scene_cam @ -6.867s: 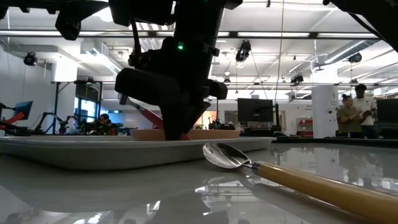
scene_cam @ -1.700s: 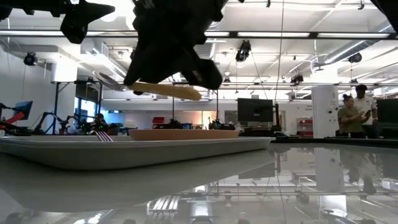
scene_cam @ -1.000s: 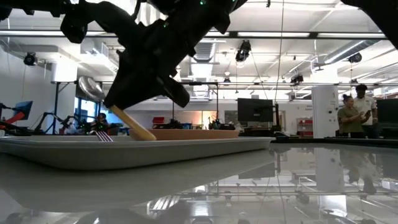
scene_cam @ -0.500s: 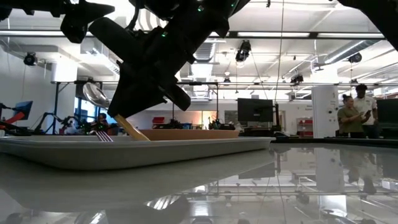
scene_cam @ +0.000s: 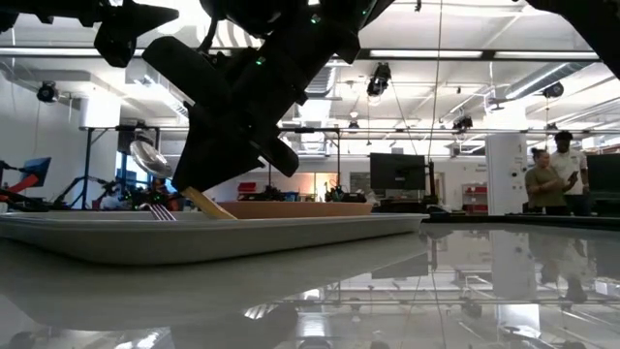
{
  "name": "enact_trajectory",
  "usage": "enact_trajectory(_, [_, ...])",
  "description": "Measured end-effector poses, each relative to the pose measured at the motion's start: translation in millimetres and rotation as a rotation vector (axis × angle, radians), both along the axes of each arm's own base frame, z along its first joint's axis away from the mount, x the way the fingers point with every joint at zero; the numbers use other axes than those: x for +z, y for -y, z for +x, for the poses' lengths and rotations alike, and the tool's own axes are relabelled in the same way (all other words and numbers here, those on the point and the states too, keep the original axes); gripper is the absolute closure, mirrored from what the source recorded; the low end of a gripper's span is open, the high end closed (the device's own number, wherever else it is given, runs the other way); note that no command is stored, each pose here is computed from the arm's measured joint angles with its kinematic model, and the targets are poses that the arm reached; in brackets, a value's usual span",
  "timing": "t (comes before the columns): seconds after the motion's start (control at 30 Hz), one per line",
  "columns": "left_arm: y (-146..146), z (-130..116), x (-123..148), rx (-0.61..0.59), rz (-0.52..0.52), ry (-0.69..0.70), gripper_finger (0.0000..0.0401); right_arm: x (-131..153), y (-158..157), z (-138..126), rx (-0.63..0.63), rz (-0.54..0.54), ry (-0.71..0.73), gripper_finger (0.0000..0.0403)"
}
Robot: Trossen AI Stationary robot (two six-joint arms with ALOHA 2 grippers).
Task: Pick and place plate/cup/fork/spoon on tray
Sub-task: Put the yellow spoon on the gray serving tray to the left of the pink fork
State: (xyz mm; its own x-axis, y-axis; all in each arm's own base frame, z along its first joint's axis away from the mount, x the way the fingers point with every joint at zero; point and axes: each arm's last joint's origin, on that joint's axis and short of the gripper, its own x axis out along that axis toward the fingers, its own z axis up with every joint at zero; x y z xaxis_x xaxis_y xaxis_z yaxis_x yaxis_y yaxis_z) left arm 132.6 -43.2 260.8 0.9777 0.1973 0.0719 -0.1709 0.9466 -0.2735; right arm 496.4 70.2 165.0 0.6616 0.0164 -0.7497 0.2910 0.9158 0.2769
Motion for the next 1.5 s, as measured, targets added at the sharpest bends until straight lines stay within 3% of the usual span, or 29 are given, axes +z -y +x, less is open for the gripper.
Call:
enact_trajectory(0.27, [0, 0, 0, 0.0, 0.0, 0.0, 0.0233, 1, 0, 1, 0.0, 0.003, 0.018, 0.0271])
enact_trajectory(0.5, [0, 0, 0, 0.0, -0.002, 0.0, 0.0233, 23, -6, -10, 0.03, -0.007, -0.014, 0.0256])
enact_trajectory(0.6, [0, 0, 0, -0.001, -0.002, -0.001, 0.0233, 36, -17, -21, 0.058, -0.034, -0.046, 0.0265])
enact_trajectory(0.83, [3, 5, -2, -0.015, 0.008, -0.026, 0.0233, 63, -52, -66, 0.057, -0.219, -0.178, 0.0311])
enact_trajectory(0.97, [8, 14, -1, -0.053, -0.003, -0.054, 0.0238, 72, -69, -95, 0.076, -0.245, -0.171, 0.0345])
enact_trajectory(1.17, [20, 37, 7, -0.068, -0.004, -0.139, 0.0288, 74, -83, -137, 0.157, -0.251, -0.029, 0.0389])
enact_trajectory(1.4, [45, 68, 5, -0.121, -0.033, -0.326, 0.038, 66, -77, -172, 0.269, -0.291, 0.193, 0.0394])
enact_trajectory(1.5, [54, 77, 0, -0.109, -0.095, -0.425, 0.0396, 63, -71, -185, 0.303, -0.323, 0.266, 0.0394])
